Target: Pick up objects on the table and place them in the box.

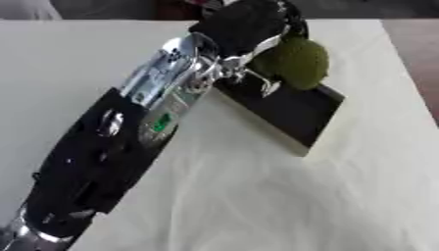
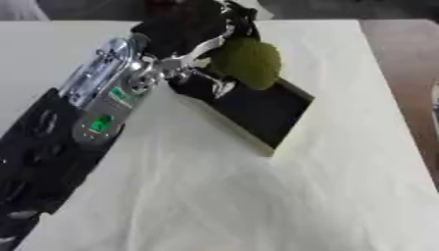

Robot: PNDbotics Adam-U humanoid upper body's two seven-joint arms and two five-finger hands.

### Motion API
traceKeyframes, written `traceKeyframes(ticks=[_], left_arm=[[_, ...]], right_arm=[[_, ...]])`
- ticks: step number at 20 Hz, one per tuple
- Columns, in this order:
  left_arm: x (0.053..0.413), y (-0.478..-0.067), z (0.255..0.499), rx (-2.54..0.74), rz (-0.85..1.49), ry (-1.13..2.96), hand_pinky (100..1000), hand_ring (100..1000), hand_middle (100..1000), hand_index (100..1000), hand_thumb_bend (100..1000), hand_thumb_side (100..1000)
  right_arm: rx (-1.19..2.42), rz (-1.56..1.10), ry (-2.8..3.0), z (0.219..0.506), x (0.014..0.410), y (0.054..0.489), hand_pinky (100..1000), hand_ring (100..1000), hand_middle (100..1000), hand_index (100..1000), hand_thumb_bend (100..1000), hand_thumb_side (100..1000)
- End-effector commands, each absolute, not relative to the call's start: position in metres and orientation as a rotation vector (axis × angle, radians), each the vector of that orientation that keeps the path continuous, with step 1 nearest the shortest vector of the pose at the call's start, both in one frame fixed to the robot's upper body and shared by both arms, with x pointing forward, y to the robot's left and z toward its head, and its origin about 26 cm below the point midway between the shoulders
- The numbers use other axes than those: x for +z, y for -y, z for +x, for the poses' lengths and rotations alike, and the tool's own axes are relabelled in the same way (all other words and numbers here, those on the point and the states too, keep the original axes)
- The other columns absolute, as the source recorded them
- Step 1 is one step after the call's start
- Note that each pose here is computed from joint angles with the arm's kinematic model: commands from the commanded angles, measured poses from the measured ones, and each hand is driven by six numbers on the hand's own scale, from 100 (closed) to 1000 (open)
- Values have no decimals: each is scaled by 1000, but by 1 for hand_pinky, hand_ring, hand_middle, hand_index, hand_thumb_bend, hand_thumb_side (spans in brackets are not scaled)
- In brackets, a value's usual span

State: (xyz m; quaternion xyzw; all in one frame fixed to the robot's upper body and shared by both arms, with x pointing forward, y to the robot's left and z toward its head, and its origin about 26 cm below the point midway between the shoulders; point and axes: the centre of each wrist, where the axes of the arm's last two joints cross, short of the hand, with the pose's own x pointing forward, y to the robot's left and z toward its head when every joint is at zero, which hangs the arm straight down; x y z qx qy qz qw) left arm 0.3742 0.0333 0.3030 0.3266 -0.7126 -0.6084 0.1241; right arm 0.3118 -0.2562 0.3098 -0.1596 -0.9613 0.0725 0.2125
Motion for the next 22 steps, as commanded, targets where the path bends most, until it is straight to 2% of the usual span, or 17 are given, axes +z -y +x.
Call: traceKeyframes(ticks=[1, 5, 11, 15, 16, 19, 22], left_arm=[[303, -30, 381, -1742, 971, 2059, 602, 647, 642, 729, 185, 100], [290, -31, 397, -1714, 981, 1990, 601, 647, 642, 728, 185, 100], [269, -32, 412, -1741, 963, 1902, 644, 682, 678, 755, 249, 100], [258, -34, 419, -1791, 951, 1842, 703, 745, 741, 818, 340, 100], [256, -34, 421, -1808, 946, 1826, 739, 781, 779, 858, 377, 100], [253, -36, 423, -1857, 932, 1795, 840, 881, 879, 925, 461, 193], [254, -38, 423, -1868, 940, 1795, 890, 950, 954, 990, 561, 428]], right_arm=[[222, -434, 2702, 306, 318, 254, 855, 733, 730, 789, 100, 657], [234, -415, 2695, 307, 316, 251, 855, 732, 729, 789, 100, 666], [230, -410, 2685, 307, 315, 251, 855, 729, 726, 788, 100, 672], [225, -409, 2680, 307, 313, 252, 855, 728, 724, 787, 100, 675], [223, -410, 2679, 307, 313, 252, 855, 728, 724, 787, 100, 676], [217, -410, 2675, 307, 312, 253, 855, 727, 723, 786, 100, 678], [215, -407, 2673, 307, 312, 253, 855, 727, 723, 786, 100, 678]])
